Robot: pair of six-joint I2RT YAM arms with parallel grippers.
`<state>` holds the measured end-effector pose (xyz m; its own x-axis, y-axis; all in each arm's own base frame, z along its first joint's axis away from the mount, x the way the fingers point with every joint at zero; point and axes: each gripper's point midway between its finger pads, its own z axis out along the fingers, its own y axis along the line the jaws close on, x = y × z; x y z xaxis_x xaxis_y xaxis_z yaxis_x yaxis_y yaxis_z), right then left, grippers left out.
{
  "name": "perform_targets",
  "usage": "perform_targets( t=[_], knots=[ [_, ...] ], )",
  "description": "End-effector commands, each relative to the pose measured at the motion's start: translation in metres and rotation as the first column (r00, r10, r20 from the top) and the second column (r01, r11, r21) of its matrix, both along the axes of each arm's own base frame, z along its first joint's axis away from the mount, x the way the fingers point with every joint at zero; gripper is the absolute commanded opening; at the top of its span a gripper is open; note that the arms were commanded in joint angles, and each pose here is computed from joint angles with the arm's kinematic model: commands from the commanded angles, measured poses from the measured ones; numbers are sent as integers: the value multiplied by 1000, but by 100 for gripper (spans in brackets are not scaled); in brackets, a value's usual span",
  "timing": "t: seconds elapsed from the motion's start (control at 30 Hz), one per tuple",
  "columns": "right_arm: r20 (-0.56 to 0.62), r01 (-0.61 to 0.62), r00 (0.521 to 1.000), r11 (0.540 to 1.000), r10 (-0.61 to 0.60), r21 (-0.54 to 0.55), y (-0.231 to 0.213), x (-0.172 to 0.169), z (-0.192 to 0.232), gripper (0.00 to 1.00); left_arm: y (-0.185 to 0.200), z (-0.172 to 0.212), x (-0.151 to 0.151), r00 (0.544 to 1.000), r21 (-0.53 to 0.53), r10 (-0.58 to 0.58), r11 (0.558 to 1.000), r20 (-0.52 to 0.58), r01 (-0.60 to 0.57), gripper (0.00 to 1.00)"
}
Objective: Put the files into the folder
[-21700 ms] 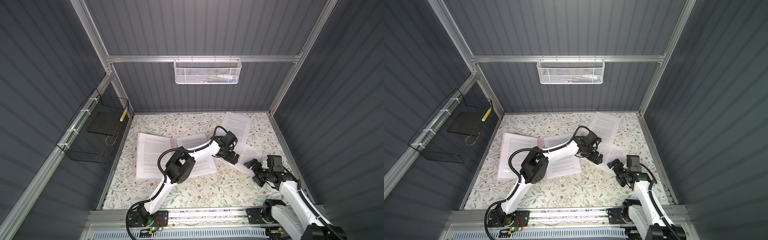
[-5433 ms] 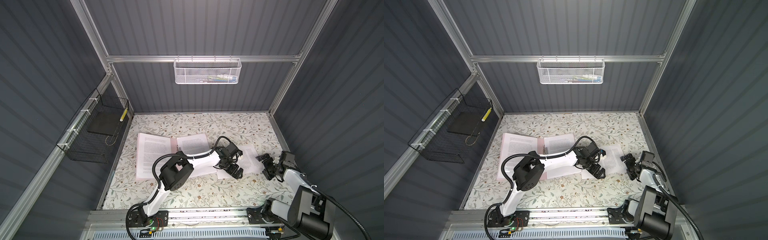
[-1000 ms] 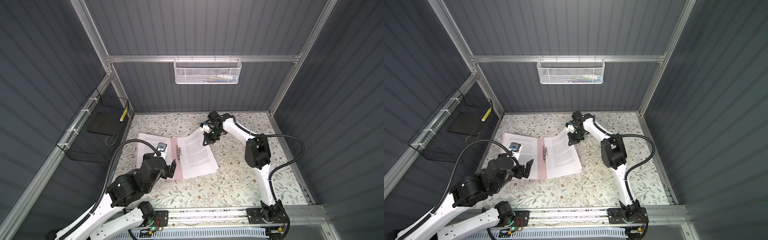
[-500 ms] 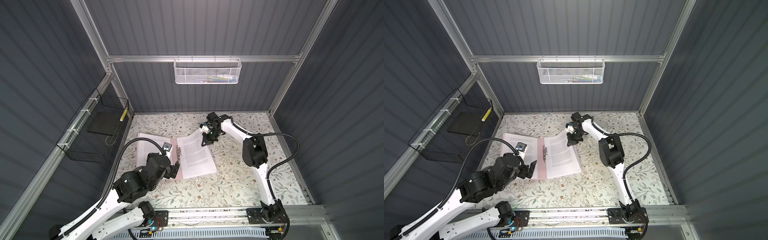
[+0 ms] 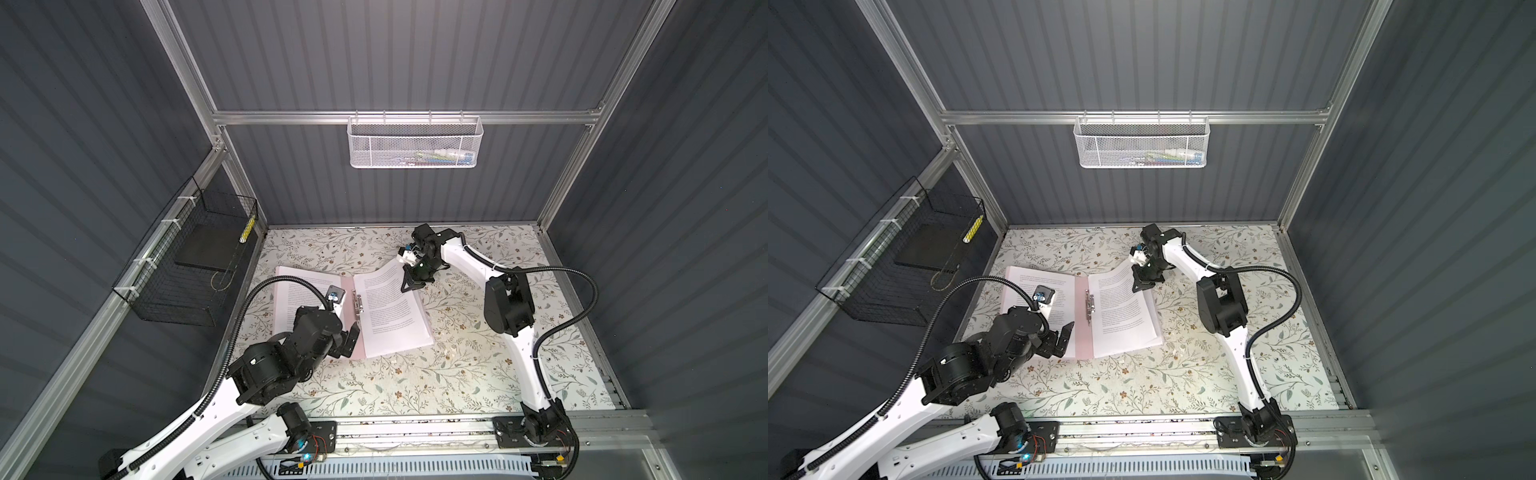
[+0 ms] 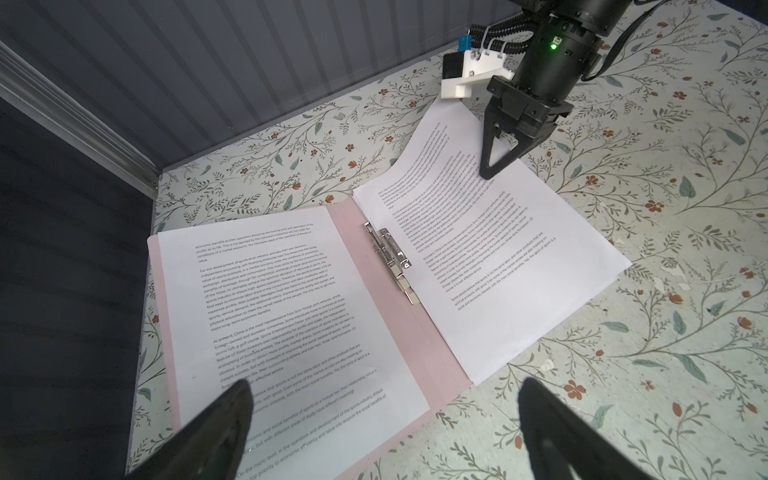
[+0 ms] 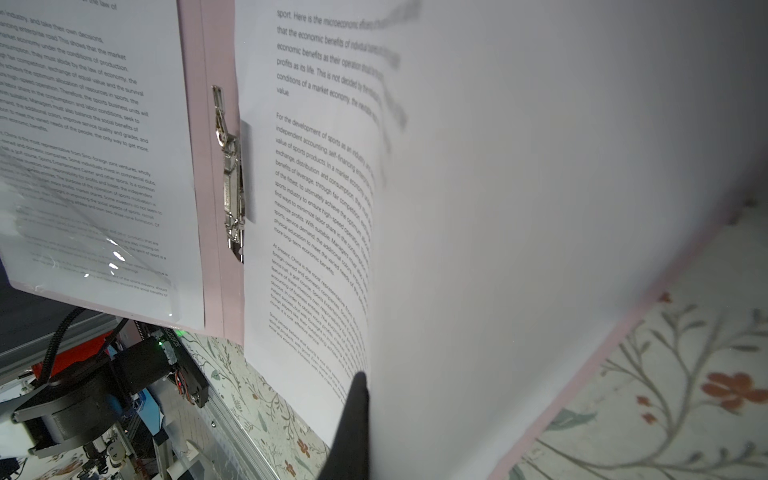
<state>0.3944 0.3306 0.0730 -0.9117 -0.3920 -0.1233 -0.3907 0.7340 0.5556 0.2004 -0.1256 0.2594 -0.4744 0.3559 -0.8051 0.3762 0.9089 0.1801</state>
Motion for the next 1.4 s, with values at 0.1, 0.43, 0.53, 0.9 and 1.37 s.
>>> perform_targets(
  t=[0.1,0.43,0.53,0.9,1.37],
  knots=[
    [-13,-16,1000,1000,16,13,9,-1,-3,0,-3,-2,1,1000,11,-17,1000,1,17,100],
    [4,-1,1000,1000,1,-8,4,1,-1,22,-1,-11,6,996,-8,81,997,-43,-81,100],
    [49,29,998,999,-27,-38,-4,5,6,36,0,-16,10,985,1,155,988,-83,-155,100],
    [264,240,945,959,-194,-153,-61,18,28,96,5,-25,84,918,-80,277,947,-283,-311,100],
    [226,319,914,941,-337,114,-79,-40,32,99,154,-69,142,630,-76,634,675,-448,-734,100]
  ],
)
